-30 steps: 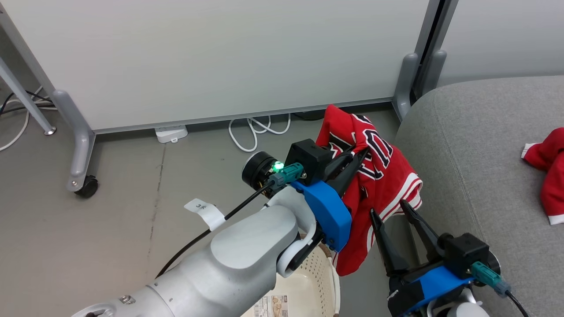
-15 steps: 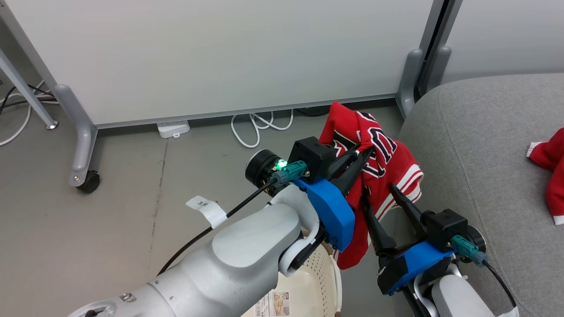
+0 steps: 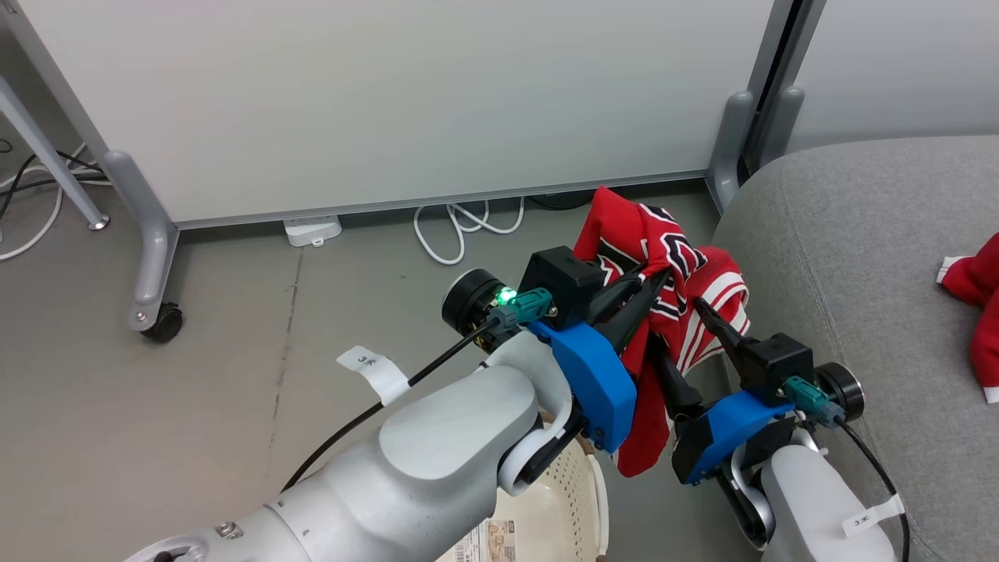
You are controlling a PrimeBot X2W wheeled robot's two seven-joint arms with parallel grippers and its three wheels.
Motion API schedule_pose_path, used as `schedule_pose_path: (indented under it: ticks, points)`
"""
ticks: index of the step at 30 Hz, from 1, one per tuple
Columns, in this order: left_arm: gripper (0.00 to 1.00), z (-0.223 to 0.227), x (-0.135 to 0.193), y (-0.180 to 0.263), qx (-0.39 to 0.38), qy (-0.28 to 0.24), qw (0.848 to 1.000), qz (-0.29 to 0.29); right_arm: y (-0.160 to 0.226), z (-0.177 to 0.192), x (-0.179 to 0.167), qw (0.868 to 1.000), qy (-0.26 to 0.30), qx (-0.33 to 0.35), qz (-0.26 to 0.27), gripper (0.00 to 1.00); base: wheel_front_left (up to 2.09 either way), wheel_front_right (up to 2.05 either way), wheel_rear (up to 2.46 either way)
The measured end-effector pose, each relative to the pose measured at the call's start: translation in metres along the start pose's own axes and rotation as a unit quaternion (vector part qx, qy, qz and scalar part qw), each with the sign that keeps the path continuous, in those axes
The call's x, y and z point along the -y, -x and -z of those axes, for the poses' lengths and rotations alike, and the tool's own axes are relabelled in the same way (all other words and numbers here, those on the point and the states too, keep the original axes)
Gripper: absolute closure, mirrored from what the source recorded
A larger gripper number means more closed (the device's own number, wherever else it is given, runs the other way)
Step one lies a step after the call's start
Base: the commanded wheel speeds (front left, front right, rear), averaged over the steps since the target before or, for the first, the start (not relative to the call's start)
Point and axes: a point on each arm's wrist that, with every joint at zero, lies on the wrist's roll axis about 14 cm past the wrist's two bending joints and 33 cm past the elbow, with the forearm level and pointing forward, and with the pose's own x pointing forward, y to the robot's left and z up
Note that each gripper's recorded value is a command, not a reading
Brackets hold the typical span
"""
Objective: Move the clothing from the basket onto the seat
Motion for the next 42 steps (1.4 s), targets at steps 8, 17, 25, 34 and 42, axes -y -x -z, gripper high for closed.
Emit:
schedule_pose_path:
  ticks: [8,17,25,34,42]
  points:
    - [1.00,0.001,0.001,0.001,-0.003,0.000,1.000,0.001,-0.008,0.001,-0.003,1.000,0.000,-0.007,-0.008,0.00,0.00,0.00,0.00]
    - [1.00,0.003,0.000,0.002,-0.005,0.000,1.000,0.000,-0.011,0.003,-0.006,1.000,-0.010,-0.012,-0.013,0.58,0.00,0.00,0.00]
    - [1.00,0.004,-0.003,0.002,-0.007,-0.001,1.000,-0.005,-0.011,0.000,-0.007,1.000,-0.017,-0.009,-0.012,1.00,0.00,0.00,0.00]
    - [1.00,0.005,-0.004,0.002,-0.009,-0.003,1.000,-0.007,-0.010,-0.001,-0.007,1.000,-0.024,-0.006,-0.011,1.00,0.00,0.00,0.00]
    - [1.00,0.006,-0.004,0.001,-0.011,-0.002,1.000,-0.007,-0.009,-0.001,-0.006,1.000,-0.027,-0.006,-0.009,1.00,0.00,0.00,0.00]
